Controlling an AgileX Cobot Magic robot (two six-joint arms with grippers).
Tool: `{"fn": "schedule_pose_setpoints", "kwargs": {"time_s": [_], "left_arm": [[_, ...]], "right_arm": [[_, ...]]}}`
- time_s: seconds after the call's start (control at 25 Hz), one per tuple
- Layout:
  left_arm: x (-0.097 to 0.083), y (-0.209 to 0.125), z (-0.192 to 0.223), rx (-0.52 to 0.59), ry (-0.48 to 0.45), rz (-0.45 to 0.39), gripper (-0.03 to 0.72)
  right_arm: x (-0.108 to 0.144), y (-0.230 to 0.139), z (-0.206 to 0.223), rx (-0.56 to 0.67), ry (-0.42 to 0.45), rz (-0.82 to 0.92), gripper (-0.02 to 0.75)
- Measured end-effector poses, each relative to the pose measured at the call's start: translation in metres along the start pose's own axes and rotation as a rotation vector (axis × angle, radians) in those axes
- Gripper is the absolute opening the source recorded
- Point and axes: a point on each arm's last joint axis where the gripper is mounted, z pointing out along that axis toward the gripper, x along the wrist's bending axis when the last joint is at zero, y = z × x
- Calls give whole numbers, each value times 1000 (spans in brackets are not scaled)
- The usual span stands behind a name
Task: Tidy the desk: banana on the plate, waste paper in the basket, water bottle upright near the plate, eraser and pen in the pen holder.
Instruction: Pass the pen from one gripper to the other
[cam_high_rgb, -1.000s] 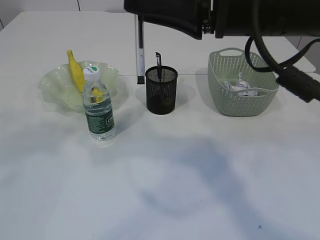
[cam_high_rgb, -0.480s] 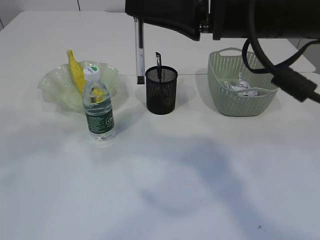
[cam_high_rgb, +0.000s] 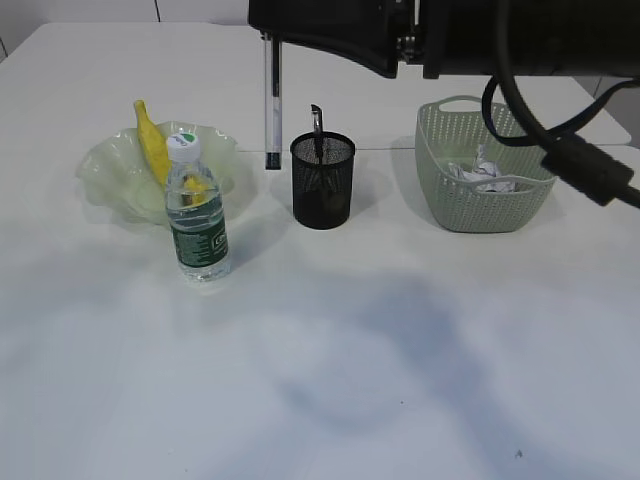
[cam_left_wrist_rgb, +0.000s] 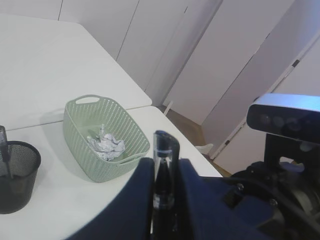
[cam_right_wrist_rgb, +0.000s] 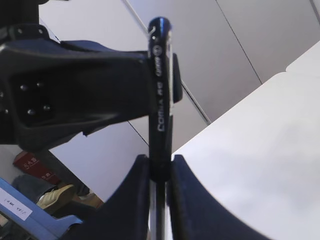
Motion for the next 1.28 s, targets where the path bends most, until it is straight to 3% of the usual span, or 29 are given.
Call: {"fn": "schedule_pose_setpoints", "kwargs": {"time_s": [0.64,0.72,0.96,1.28], "left_arm": [[0,0,0,0,0,0,75],[0,0,0,1,1,0,113],[0,0,0,1,1,0,347],[1,1,-1,-5,9,26,474]], "right_arm": [[0,0,0,0,2,-3,57],[0,0,0,0,2,-3,57],[0,0,0,0,-3,-1,57],[0,0,0,-1,-5,-1,57]]}}
